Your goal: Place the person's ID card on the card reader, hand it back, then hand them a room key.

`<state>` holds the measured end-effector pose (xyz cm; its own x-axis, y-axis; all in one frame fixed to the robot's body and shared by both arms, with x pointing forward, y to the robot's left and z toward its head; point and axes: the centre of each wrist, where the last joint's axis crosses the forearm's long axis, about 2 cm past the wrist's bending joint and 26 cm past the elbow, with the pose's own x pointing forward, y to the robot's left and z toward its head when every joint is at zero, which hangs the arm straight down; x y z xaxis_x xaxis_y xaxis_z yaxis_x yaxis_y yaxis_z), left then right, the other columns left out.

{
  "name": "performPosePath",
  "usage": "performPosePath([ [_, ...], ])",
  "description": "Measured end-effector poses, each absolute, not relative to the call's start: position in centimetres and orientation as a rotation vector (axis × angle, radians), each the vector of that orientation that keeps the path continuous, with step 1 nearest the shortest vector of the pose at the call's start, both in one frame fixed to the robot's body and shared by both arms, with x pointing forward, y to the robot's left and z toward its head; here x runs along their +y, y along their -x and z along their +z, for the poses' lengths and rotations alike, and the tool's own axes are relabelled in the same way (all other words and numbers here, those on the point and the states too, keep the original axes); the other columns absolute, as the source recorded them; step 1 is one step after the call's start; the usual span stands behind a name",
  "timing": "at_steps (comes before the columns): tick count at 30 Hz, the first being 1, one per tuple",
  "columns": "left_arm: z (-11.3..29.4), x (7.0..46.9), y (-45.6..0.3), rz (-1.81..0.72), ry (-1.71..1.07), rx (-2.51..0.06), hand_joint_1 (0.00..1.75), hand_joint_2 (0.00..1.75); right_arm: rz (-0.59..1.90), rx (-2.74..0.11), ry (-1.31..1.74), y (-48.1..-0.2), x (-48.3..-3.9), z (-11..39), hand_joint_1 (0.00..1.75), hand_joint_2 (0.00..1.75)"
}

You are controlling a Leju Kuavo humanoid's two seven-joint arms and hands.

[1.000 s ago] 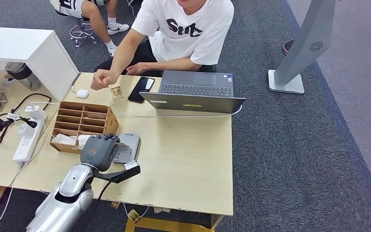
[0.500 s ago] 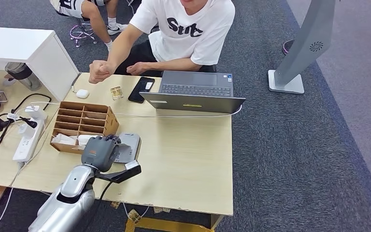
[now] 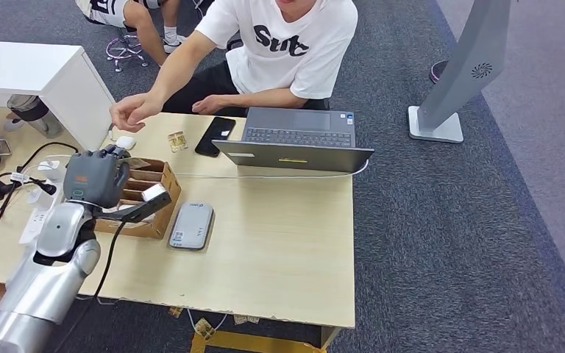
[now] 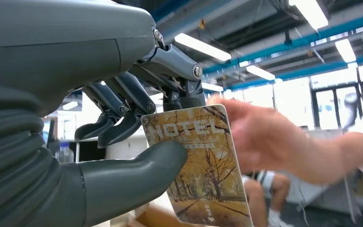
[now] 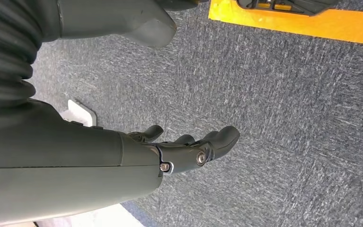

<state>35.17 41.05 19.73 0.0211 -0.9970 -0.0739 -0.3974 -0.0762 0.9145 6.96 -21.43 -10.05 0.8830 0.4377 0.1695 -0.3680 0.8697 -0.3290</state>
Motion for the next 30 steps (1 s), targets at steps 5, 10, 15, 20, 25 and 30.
performPosePath([
  [5,21.6,42.3,-35.7,-1.023,-1.659,-1.464,1.75,1.75,0.427,-0.241,0.296,-7.0,-21.4,-10.0,0.00,1.75],
  [10,21.7,42.4,-35.8,-1.027,-1.670,-1.460,1.75,1.75,0.428,-0.242,0.296,-7.0,-21.4,-10.0,0.00,1.75],
  [15,22.2,42.6,-35.9,-1.007,-1.704,-1.478,1.75,1.75,0.424,-0.236,0.301,-7.0,-21.4,-10.0,0.00,1.75],
  [20,21.8,41.7,-35.8,-0.972,-1.690,-1.527,0.00,1.75,0.416,-0.231,0.306,-7.0,-21.5,-10.0,0.00,1.75],
  [25,21.2,40.1,-35.7,-0.909,-1.690,-1.617,0.00,1.75,0.412,-0.229,0.310,-7.1,-21.5,-10.0,0.00,1.75],
  [30,20.8,38.3,-35.5,-0.857,-1.589,-1.669,0.00,1.75,0.405,-0.228,0.311,-7.1,-21.5,-10.0,0.00,1.75],
])
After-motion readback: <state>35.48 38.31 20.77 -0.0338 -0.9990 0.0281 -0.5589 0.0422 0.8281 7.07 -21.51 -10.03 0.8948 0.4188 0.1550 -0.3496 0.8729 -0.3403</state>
